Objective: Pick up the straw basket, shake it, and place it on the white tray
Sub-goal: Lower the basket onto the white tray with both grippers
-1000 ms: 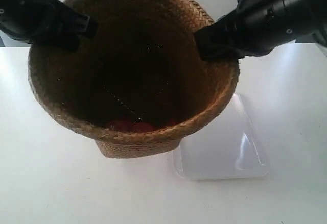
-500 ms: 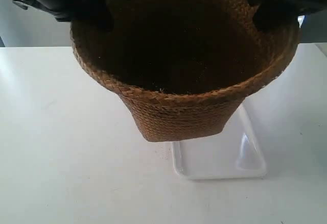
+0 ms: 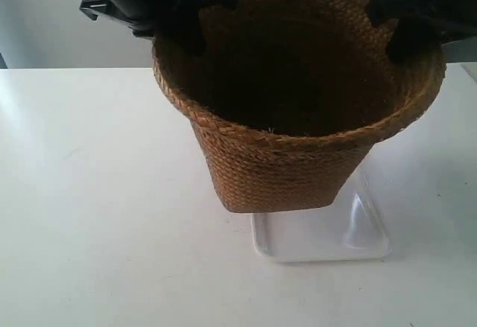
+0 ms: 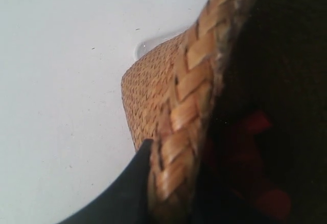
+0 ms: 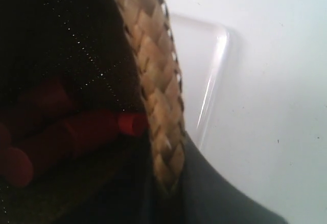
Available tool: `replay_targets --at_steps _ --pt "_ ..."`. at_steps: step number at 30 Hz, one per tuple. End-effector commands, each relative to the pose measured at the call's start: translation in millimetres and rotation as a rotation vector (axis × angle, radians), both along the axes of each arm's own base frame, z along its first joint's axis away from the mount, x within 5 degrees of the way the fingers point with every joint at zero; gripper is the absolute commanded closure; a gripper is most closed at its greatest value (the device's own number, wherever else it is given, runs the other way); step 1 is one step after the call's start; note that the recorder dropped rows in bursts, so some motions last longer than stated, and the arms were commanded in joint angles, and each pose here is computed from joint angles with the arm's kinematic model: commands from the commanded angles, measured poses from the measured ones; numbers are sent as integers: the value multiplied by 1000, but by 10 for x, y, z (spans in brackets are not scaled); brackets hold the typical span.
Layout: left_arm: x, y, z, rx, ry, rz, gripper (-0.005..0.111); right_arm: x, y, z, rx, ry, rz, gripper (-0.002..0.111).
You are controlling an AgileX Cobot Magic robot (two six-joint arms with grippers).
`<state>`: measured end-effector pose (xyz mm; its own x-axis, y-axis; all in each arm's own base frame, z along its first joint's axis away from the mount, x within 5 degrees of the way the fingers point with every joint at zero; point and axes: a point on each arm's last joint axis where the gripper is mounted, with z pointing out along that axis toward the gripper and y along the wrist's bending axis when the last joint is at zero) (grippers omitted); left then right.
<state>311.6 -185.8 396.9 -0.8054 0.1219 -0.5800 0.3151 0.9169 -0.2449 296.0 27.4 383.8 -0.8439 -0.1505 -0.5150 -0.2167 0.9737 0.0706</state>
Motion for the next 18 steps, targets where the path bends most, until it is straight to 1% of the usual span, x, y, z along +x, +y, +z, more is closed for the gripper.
replay_targets --at_steps 1,4,7,11,15,18 --pt "28 -154 64 -4 -44 -37 107 -4 -166 12 -52 8 -19 108" --pt "80 -269 -38 6 -10 -42 107 -8 -219 11 -50 13 -27 108" --pt "127 -317 -132 -4 26 -36 107 -10 -224 10 -54 14 -17 108" --pt "164 -340 -182 -3 29 -35 107 8 -232 -12 -75 18 3 108" --pt "198 -360 -178 -33 11 -13 107 50 -252 -82 -99 53 5 108" --pt "236 -385 -258 -23 31 -10 107 98 -253 -140 -98 72 6 108"
